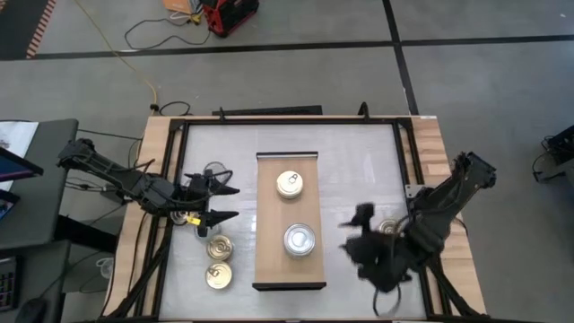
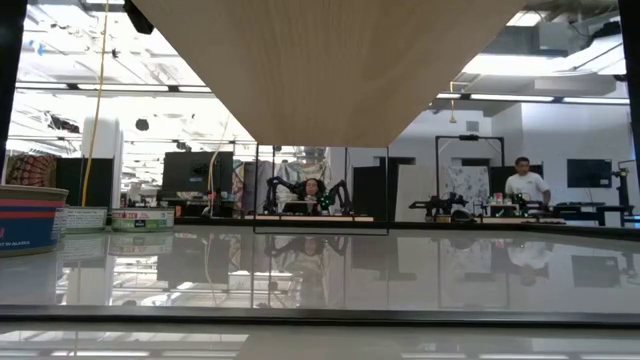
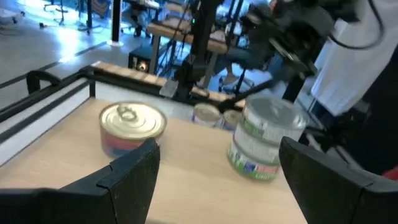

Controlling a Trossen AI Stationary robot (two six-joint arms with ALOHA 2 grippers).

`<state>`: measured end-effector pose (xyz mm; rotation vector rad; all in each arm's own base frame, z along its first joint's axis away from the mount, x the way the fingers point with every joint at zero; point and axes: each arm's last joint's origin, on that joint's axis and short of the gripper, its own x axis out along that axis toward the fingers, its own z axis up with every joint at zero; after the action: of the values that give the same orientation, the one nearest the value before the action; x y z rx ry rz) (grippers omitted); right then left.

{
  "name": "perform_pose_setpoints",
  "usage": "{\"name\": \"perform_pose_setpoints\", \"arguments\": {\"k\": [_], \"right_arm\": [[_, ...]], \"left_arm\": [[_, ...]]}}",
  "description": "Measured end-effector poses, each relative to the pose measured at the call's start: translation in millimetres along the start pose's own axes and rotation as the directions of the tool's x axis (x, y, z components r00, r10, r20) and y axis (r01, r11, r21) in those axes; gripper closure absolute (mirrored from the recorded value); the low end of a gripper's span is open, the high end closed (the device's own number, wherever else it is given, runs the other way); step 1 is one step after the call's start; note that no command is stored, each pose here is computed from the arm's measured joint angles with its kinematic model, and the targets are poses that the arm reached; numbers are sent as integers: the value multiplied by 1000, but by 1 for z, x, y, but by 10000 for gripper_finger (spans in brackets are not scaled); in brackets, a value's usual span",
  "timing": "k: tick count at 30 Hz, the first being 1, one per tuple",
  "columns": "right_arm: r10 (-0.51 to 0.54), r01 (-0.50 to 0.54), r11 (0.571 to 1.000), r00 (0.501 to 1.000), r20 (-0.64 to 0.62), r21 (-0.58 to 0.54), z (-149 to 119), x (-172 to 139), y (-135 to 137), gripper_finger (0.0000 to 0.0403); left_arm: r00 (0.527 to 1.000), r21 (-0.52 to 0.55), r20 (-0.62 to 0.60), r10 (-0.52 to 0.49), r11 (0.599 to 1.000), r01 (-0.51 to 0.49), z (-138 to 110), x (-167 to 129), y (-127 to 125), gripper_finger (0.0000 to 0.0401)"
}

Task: Stack canned seafood by type on shelf
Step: Stack the green tuna can on top of the stacked green tuna cans on the shelf

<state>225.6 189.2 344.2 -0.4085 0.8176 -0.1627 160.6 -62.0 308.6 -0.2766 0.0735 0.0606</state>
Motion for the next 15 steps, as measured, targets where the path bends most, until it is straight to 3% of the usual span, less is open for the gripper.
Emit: {"name": "perform_pose_setpoints", "arguments": {"k": [2, 7, 15], "right_arm": [[12, -4, 994, 997, -81, 110, -14, -3, -10, 113], [68, -19, 972, 977, -201, 235, -55, 0, -19, 113], [166, -84, 893, 975, -149, 443, -106, 28, -46, 113]], "left_arm": [[999, 10, -45, 11, 1000, -11, -5, 0, 1, 85], [982, -41, -176, 70, 996, -79, -19, -1, 6, 85], [964, -41, -241, 110, 991, -124, -29, 4, 7, 85]]}}
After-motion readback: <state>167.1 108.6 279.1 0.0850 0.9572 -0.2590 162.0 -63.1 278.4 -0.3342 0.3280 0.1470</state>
